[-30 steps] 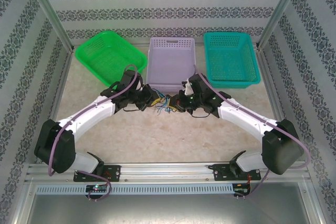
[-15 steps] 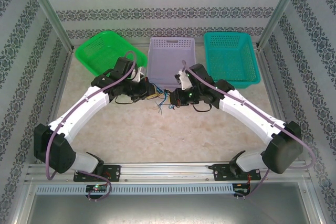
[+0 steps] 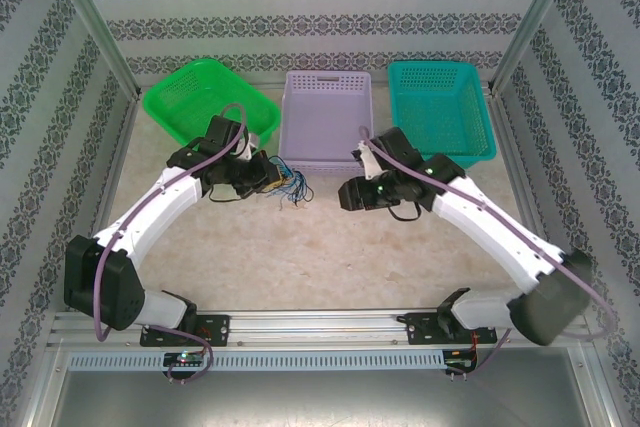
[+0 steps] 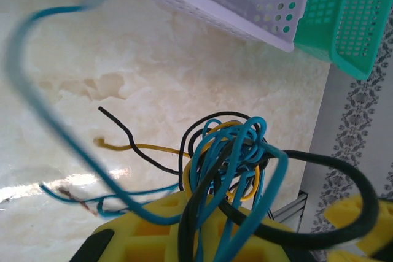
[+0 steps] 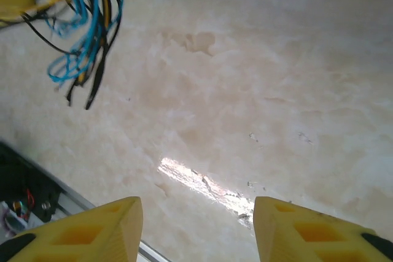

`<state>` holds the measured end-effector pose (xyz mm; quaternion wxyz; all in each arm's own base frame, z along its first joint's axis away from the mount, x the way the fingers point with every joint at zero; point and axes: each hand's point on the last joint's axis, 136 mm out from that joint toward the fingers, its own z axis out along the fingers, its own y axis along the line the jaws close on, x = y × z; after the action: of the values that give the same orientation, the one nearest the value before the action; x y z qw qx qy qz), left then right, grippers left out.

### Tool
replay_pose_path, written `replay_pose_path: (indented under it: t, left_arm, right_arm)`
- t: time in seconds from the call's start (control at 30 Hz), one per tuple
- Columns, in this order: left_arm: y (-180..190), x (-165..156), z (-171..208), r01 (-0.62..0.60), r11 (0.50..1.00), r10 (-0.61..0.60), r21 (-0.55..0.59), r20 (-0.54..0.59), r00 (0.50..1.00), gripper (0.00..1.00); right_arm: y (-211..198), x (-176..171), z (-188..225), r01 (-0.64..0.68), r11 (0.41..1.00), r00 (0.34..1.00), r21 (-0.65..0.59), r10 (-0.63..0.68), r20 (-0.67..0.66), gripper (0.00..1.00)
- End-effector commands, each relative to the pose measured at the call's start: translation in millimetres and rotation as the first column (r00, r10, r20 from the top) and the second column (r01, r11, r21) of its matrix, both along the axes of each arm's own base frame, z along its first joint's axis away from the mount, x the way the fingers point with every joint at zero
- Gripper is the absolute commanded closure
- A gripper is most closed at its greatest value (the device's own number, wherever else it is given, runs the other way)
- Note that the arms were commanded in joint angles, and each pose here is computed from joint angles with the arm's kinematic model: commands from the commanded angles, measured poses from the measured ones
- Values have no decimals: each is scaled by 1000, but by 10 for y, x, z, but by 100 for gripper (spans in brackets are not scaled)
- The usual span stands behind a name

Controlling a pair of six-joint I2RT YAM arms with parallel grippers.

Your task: Untangle the cables

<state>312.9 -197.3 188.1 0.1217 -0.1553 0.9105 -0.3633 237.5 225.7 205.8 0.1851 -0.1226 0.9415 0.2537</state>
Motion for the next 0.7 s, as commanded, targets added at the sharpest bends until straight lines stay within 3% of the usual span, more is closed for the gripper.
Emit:
replay_pose_path:
  t: [0.0,0.17,0.3,0.37,0.67]
  left_arm:
    - [10,29,114,-91,995,90,-47,-20,996,100]
    - [1,28,141,-175,982,166,-77,-102,981,100]
    - [-53,22,168,-240,962,214,-128,-188,959,100]
    - [-78,22,190,-270,951,233,-149,-226,946,100]
    - [-196,-11,335,-296,927,218,-229,-310,925,100]
  right_arm:
    - [4,-26,105,95,995,993,34,-97,63,52]
    - [494,-60,104,196,945,980,263,-179,-84,50]
    - [820,42,149,280,894,958,348,-238,-160,32]
    - [925,102,124,300,879,951,370,-247,-184,27]
    - [1258,395,-101,345,837,936,424,-270,-227,29]
